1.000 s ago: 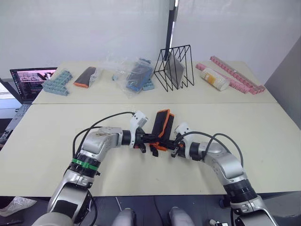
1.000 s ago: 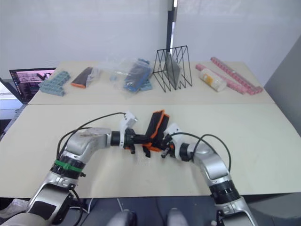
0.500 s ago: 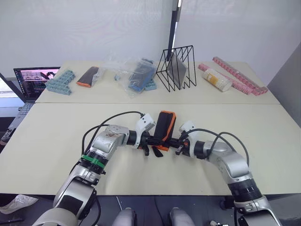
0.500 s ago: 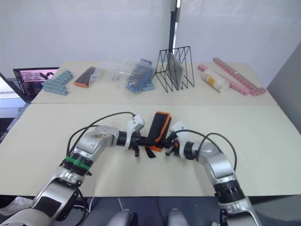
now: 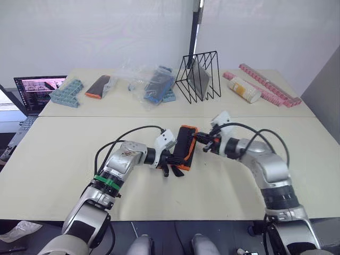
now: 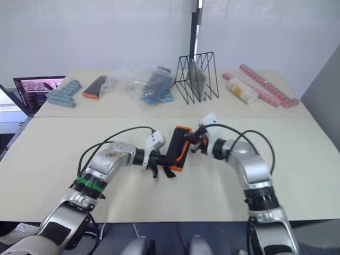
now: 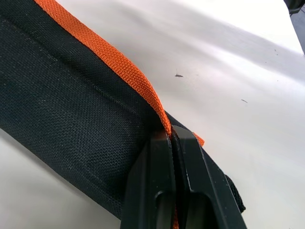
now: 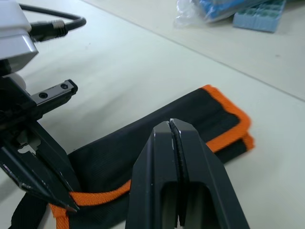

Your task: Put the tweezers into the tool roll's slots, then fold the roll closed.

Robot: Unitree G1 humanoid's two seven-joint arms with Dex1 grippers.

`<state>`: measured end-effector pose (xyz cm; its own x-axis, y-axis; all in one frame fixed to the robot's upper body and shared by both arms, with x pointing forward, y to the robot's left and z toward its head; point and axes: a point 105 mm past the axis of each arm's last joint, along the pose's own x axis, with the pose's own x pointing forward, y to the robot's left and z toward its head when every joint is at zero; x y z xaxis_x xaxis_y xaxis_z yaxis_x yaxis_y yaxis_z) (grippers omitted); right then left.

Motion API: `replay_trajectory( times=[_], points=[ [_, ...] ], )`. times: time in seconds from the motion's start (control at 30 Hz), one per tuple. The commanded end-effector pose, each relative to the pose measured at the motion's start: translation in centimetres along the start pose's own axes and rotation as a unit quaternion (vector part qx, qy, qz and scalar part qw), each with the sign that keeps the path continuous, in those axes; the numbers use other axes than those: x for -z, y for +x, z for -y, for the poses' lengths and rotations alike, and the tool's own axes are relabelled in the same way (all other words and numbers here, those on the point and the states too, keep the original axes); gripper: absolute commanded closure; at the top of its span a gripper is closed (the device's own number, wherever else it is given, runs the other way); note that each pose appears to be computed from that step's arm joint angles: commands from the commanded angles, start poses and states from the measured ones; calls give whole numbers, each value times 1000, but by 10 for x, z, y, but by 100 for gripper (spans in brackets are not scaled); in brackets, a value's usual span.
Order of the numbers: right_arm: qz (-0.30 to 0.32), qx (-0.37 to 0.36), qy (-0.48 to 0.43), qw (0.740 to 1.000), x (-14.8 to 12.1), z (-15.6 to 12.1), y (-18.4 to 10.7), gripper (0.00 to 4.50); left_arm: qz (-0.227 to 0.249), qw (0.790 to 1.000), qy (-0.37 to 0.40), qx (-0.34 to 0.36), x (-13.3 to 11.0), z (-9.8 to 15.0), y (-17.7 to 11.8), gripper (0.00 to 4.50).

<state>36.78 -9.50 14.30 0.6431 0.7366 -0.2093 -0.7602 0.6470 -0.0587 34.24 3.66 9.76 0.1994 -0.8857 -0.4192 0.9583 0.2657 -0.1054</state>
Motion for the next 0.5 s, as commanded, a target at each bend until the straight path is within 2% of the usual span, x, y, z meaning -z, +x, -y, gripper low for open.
replay_trajectory(
  times=[0.03,0.23,0.33,0.37,0.5],
  points=[
    [-6,-3,-30,1000,4,0,18,450,-34,999,-9,3,19,2,1,447],
    [-92,16,-43,995,56,12,26,450,-27,1000,11,9,10,7,-6,447],
    [-107,17,-37,993,66,14,23,450,-10,1000,0,28,3,15,-16,447],
    [-107,15,-35,993,67,13,23,450,-4,999,4,44,-1,22,-22,387],
    [-111,11,-30,993,71,12,21,450,38,999,3,23,-19,20,-50,263]
  ],
)
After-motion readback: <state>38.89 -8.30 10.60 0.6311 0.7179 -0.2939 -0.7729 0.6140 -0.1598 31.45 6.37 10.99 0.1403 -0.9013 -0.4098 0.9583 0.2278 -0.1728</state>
